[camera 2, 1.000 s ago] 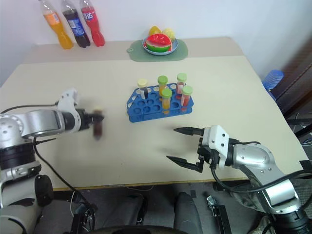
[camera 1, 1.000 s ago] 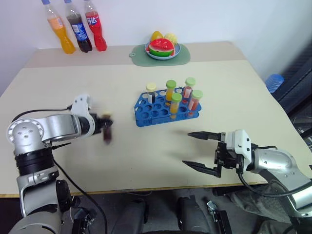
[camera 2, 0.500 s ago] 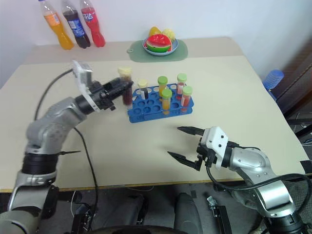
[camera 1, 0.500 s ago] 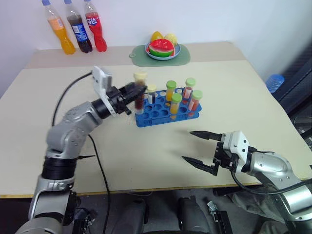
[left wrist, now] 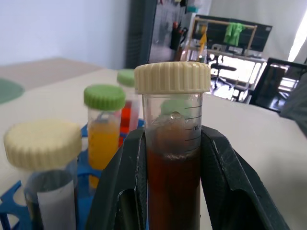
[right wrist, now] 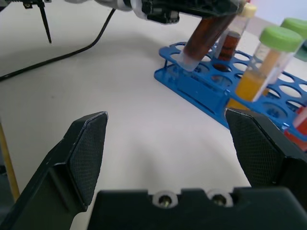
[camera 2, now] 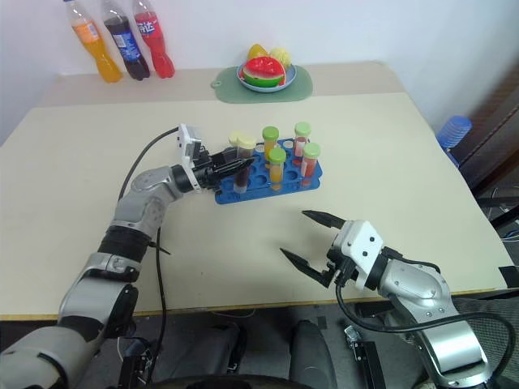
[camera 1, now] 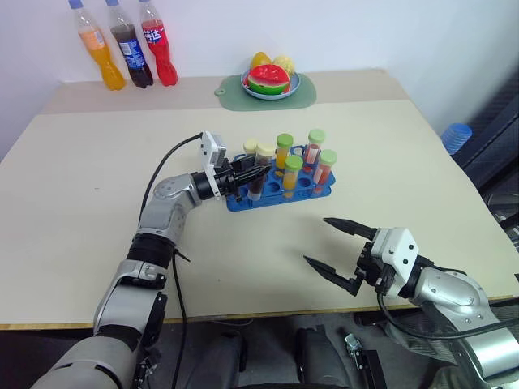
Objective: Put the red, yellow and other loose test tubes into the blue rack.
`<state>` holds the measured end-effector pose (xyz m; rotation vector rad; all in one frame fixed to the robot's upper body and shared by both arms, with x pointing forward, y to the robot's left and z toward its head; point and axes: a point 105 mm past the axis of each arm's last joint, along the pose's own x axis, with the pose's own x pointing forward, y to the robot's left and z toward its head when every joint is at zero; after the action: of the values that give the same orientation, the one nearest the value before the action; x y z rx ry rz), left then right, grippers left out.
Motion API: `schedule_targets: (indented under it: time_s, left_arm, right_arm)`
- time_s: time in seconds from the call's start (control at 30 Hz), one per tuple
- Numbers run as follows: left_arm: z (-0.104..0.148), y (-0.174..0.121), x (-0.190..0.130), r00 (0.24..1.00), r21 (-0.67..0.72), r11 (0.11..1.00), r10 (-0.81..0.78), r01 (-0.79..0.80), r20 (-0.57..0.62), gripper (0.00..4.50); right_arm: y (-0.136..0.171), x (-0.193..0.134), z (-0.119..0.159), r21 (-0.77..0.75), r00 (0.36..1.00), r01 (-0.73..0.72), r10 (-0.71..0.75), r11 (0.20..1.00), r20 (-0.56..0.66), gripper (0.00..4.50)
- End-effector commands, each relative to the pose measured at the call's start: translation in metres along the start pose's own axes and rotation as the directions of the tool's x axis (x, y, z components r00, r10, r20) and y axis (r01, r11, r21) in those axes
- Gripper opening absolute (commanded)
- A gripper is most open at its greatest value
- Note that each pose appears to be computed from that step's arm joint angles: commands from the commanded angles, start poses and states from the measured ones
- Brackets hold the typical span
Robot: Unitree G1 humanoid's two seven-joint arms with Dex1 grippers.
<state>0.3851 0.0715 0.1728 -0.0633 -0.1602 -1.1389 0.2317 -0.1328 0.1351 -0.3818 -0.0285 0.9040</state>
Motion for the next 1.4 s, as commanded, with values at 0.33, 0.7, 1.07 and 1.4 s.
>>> schedule_targets:
  time_s: [0.33,0.7,1.07,1.4]
  left_arm:
    - [-0.013,-0.001,0.017,1.000,0.108,0.994,-0.014,0.017,-0.027,1.23]
    - [-0.016,-0.001,-0.002,0.998,0.195,0.979,0.066,-0.060,-0.024,3.86]
    - [-0.002,-0.003,-0.083,0.967,0.249,0.935,0.252,-0.253,0.036,3.86]
    - [-0.015,-0.038,-0.177,0.934,0.222,0.935,0.316,-0.277,-0.168,3.86]
  right_arm:
    - [-0.001,0.003,0.016,-0.059,0.998,0.032,-0.029,0.998,0.053,4.33]
    - [-0.006,0.006,0.013,-0.032,0.995,0.071,-0.069,0.997,0.066,4.33]
    - [-0.038,-0.020,-0.030,0.046,0.933,0.357,-0.354,0.933,-0.066,4.33]
    - [-0.037,-0.056,-0.047,0.093,0.882,0.466,-0.454,0.880,-0.125,4.33]
